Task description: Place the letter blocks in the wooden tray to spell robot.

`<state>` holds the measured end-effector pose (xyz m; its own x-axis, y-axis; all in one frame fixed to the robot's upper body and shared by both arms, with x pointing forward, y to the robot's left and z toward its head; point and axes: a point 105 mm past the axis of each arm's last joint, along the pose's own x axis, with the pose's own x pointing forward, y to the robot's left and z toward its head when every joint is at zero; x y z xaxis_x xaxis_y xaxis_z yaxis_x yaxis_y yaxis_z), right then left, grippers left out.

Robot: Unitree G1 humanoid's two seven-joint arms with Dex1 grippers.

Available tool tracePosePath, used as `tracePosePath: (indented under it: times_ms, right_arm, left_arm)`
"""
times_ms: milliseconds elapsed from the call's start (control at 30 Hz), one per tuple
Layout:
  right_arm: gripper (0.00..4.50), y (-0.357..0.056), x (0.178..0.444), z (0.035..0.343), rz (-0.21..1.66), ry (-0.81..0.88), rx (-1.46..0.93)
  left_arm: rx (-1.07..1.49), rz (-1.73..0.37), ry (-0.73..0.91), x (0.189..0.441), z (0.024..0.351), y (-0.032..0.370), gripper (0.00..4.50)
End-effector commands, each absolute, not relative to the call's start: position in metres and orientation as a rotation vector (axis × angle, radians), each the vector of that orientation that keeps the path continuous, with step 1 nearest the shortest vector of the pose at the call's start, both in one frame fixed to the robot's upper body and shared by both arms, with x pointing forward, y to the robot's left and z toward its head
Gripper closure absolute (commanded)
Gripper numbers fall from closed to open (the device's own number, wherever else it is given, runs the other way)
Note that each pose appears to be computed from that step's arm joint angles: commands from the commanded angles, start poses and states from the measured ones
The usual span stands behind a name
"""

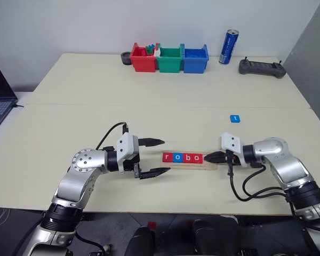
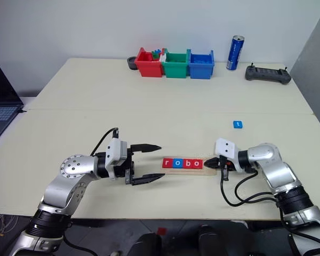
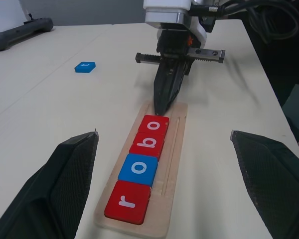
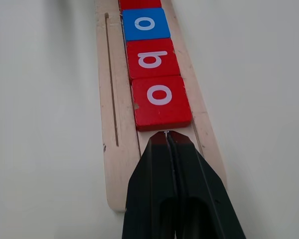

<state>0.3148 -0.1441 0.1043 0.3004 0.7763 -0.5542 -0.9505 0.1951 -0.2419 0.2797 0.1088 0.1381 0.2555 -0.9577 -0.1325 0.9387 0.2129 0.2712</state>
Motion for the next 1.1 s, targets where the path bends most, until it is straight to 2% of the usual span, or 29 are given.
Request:
tracePosePath:
  times_ms: [33, 100, 233, 533, 567, 933, 1100]
  right_arm:
    - [4.45, -0.153, 0.314, 0.136, 1.186, 0.279, -0.587]
    - [4.45, -0.158, 0.317, 0.148, 1.119, 0.26, -0.546]
    - [3.58, -0.167, 0.33, 0.166, 0.859, 0.188, -0.413]
    - [0.19, -0.198, 0.342, 0.159, 0.3, 0.151, -0.293]
    - [0.03, -0.201, 0.345, 0.157, 0.245, 0.149, -0.28]
    - [0.03, -0.202, 0.391, 0.141, 0.051, 0.169, -0.058]
    - [0.03, -0.211, 0.41, 0.14, -0.011, 0.184, -0.04]
  left_arm:
    - [0.355, -1.311, -0.124, 0.279, 0.15, 0.109, 0.0]
    - [0.355, -1.306, -0.128, 0.28, 0.15, 0.109, 0.0]
    - [0.347, -1.305, -0.137, 0.281, 0.15, 0.107, 0.0]
    - [0.335, -1.307, -0.158, 0.287, 0.154, 0.101, 0.0]
    - [0.333, -1.308, -0.16, 0.288, 0.155, 0.1, 0.0]
    - [0.333, -1.324, -0.179, 0.295, 0.158, 0.094, 0.0]
    - [0.335, -1.324, -0.179, 0.294, 0.158, 0.095, 0.0]
